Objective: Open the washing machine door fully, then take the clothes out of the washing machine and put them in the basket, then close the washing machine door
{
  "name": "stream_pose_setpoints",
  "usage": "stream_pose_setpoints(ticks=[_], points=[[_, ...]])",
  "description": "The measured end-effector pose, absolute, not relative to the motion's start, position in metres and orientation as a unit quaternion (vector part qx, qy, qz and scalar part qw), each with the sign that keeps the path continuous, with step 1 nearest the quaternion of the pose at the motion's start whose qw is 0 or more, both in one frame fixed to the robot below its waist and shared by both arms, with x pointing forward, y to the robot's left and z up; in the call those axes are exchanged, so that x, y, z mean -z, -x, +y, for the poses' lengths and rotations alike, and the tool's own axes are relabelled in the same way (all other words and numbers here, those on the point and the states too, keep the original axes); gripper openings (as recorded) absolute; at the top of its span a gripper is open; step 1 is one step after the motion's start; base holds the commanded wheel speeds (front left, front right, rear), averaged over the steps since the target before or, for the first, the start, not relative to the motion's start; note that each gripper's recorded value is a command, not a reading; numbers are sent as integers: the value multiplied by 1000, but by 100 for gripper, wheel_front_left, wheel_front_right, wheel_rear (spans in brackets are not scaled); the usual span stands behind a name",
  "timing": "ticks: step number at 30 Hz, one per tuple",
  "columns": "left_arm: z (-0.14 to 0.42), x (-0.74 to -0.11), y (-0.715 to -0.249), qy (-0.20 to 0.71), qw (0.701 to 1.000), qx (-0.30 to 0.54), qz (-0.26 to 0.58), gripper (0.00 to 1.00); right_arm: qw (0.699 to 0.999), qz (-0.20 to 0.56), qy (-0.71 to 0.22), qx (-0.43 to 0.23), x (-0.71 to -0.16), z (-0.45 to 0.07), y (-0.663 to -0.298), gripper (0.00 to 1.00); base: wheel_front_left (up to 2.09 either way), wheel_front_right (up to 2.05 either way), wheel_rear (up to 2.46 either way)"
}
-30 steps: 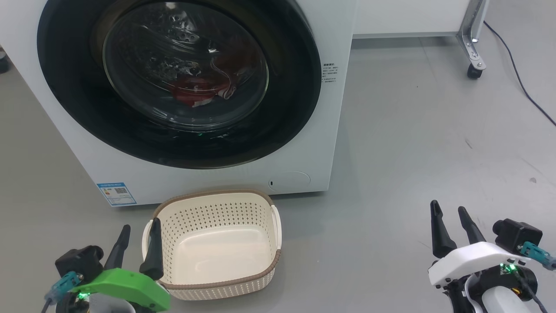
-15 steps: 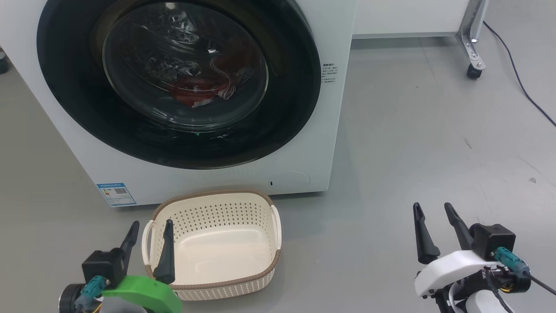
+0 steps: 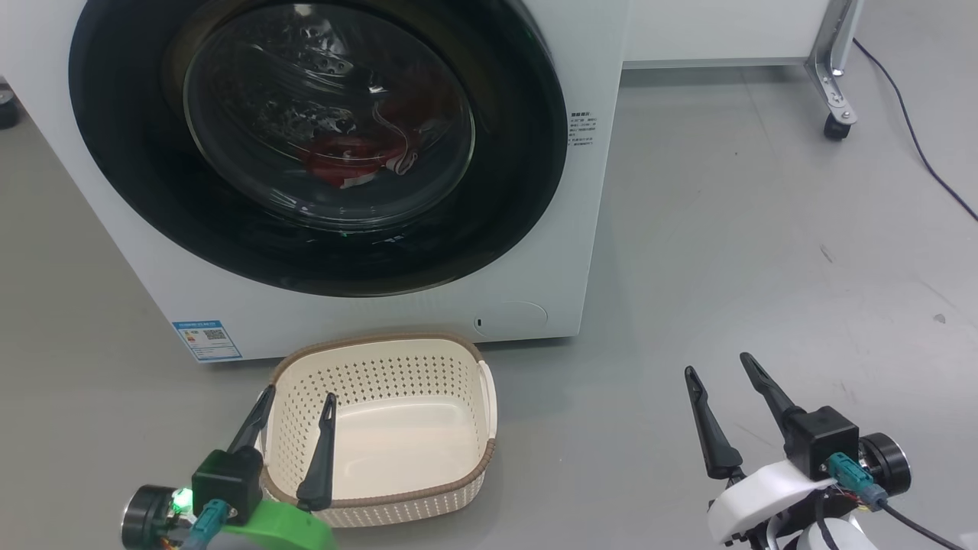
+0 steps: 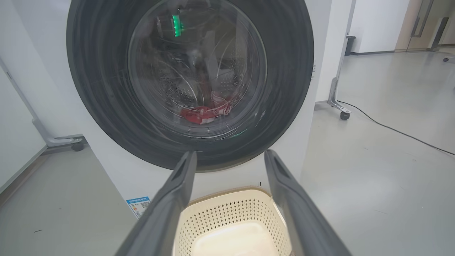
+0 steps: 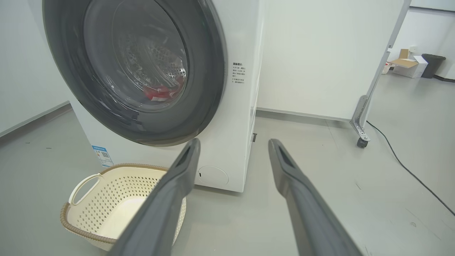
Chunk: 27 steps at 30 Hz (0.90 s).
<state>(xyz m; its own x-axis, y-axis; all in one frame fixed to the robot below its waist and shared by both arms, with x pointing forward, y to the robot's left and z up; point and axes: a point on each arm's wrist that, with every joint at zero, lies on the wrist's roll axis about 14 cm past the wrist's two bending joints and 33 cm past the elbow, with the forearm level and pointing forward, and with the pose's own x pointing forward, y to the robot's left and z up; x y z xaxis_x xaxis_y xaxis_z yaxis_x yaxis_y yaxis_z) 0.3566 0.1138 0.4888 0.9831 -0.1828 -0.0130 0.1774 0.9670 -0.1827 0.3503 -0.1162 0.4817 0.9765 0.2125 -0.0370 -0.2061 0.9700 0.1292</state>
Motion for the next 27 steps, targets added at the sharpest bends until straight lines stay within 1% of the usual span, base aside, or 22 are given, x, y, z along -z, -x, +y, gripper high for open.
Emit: stream_pose_setpoints(ticks=[5,19,27], points=[[112,-486,-354,67,993,93,15,100,993,15,-36,-115,-483,-112,-349,100,0,0,0],[117,-480,-353,74,994,78,25,100,995,18,-43,-90,-480,-120,-349,100,0,0,0],[118,-480,-353,74,994,73,26,100,995,19,-44,-88,-479,-121,-349,100,0,0,0]])
